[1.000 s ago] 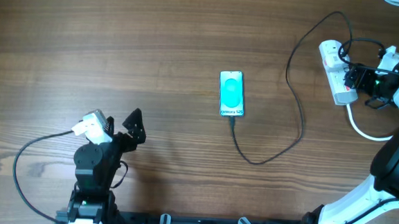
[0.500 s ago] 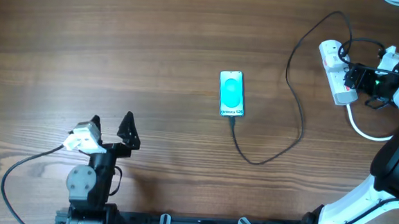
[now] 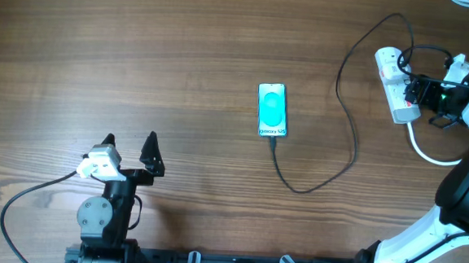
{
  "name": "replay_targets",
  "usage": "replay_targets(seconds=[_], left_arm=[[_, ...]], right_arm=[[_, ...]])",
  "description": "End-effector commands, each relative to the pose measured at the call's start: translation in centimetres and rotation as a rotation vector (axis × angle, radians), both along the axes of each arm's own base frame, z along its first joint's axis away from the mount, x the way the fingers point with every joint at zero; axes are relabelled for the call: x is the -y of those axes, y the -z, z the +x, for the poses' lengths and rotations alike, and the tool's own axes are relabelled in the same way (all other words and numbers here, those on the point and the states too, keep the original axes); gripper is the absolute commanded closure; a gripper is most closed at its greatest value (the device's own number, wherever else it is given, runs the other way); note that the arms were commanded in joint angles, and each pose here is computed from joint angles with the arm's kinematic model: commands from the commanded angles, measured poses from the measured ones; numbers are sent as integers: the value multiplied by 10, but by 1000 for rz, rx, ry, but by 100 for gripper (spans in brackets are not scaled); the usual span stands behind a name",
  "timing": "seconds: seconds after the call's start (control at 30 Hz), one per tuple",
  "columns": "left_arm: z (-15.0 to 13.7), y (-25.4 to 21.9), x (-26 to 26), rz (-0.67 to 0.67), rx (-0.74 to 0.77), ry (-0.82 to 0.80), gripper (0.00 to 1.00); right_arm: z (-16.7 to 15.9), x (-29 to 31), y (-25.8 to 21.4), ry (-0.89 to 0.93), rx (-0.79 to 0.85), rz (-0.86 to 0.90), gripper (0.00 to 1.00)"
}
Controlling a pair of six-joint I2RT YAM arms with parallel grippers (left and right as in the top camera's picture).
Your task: Plug charger to phone and switch on socket
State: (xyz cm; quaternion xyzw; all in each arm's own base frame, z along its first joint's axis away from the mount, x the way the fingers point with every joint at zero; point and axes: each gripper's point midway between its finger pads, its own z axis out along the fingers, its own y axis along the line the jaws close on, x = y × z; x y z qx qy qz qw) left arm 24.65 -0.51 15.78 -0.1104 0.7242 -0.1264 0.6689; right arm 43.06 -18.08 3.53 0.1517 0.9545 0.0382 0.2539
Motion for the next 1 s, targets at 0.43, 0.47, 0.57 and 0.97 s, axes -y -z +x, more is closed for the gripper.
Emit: replay_targets(seconds=[0.43, 0.47, 0.57, 0.97], left_arm=[[0, 1, -3, 25, -1, -13, 0], [0, 1, -3, 25, -1, -14, 0], [0, 1, -3, 25, -1, -13, 0], [0, 1, -3, 25, -1, -13, 0]], right_arm=[[6, 2, -18, -13, 42, -22, 0], [7, 2, -28, -15, 62, -33, 0], [9, 3, -67, -15, 138, -74, 0], [-15, -47, -182, -196, 297, -259, 0]])
